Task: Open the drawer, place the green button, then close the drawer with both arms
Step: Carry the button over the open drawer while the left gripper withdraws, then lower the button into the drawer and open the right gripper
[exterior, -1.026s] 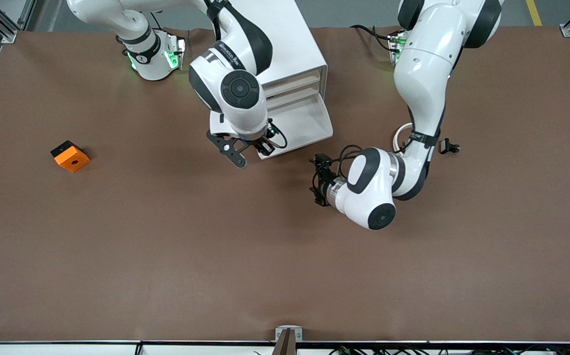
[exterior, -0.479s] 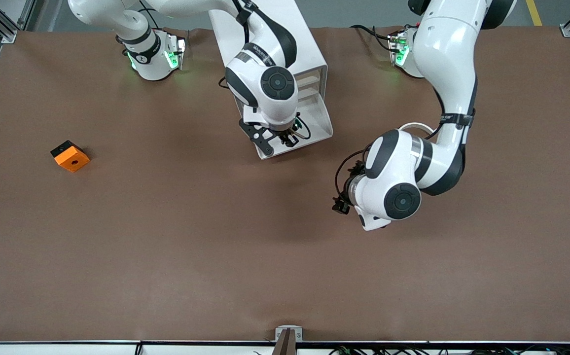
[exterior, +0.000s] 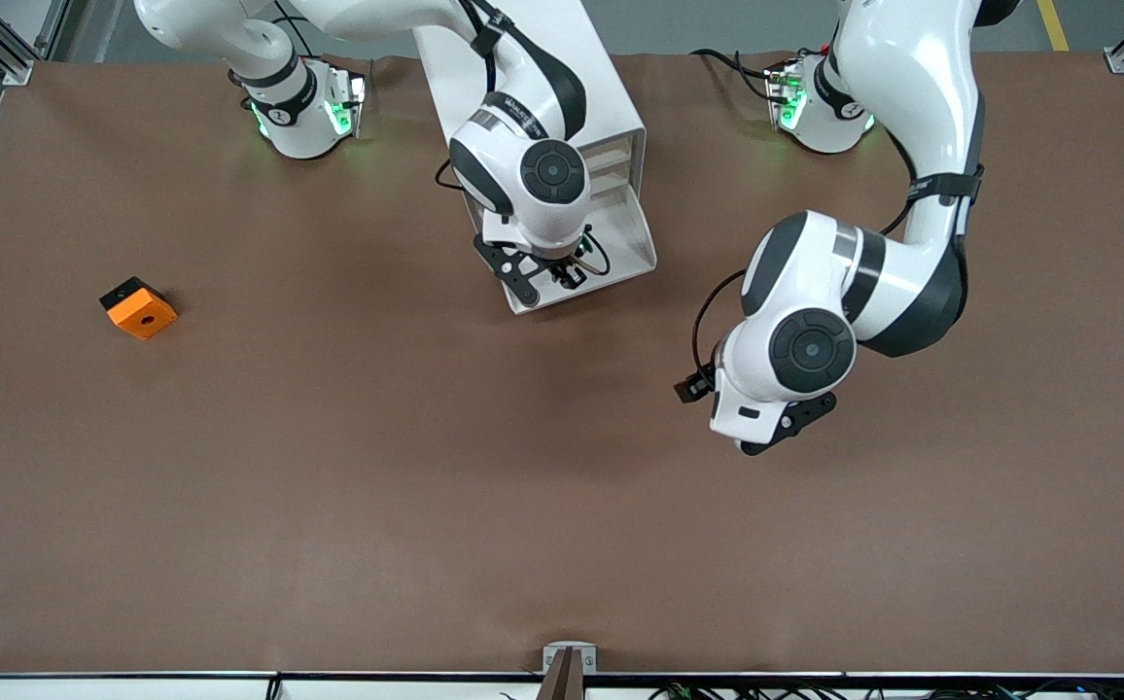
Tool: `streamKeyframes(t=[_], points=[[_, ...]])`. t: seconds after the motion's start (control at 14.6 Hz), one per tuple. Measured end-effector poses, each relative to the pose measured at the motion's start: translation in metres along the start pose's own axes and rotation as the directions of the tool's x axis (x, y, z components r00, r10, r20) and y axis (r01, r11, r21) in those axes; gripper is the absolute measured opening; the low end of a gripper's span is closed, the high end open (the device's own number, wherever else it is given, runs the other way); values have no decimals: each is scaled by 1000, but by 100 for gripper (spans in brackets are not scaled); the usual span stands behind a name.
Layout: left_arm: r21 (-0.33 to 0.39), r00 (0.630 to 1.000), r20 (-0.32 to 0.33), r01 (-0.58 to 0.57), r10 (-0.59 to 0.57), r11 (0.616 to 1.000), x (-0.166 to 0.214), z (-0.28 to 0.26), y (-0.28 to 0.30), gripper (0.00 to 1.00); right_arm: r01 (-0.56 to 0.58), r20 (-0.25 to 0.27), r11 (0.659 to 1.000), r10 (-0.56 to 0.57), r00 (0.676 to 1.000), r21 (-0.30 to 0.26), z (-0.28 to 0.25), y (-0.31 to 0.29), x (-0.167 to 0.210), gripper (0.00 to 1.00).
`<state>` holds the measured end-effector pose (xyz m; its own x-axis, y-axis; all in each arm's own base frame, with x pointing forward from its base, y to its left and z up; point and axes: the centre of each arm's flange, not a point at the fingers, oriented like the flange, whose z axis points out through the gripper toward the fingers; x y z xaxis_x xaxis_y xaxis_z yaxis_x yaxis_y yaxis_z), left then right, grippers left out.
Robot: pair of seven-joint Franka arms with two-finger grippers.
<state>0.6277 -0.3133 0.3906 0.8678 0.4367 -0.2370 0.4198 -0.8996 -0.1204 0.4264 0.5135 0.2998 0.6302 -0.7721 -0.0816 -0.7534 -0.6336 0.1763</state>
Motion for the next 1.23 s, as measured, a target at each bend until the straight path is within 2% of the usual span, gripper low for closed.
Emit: streamKeyframes(t=[0.21, 0.34, 0.48, 0.62, 0.82, 1.09, 1.23], points=[[7, 992, -12, -122, 122, 992, -3, -8, -8, 100, -11, -3, 1000, 11, 1000, -8, 30, -5, -12, 40], [23, 979, -23, -204, 204, 979, -2, -10, -12, 100, -13, -3, 1000, 13, 1000, -4, 28, -6, -14, 40], [24, 962, -25, -273, 273, 962, 1, -10, -15, 100, -21, -5, 1000, 21, 1000, -3, 27, -6, -10, 54], [20, 957, -27, -287, 287, 958, 9, -7, -20, 100, -25, -6, 1000, 25, 1000, 0, 19, -8, -8, 70], [3, 952, -48, -304, 304, 953, 11, 10, -14, 100, -39, -10, 999, 39, 999, -24, -42, -2, 3, 100], [-26, 932, -62, -359, 357, 933, -13, 56, 14, 100, -94, 7, 996, 94, 996, -10, -166, 24, 53, 100], [-23, 922, -53, -384, 383, 923, -27, 88, 26, 100, -65, 15, 998, 65, 998, -5, -209, 43, 84, 100]])
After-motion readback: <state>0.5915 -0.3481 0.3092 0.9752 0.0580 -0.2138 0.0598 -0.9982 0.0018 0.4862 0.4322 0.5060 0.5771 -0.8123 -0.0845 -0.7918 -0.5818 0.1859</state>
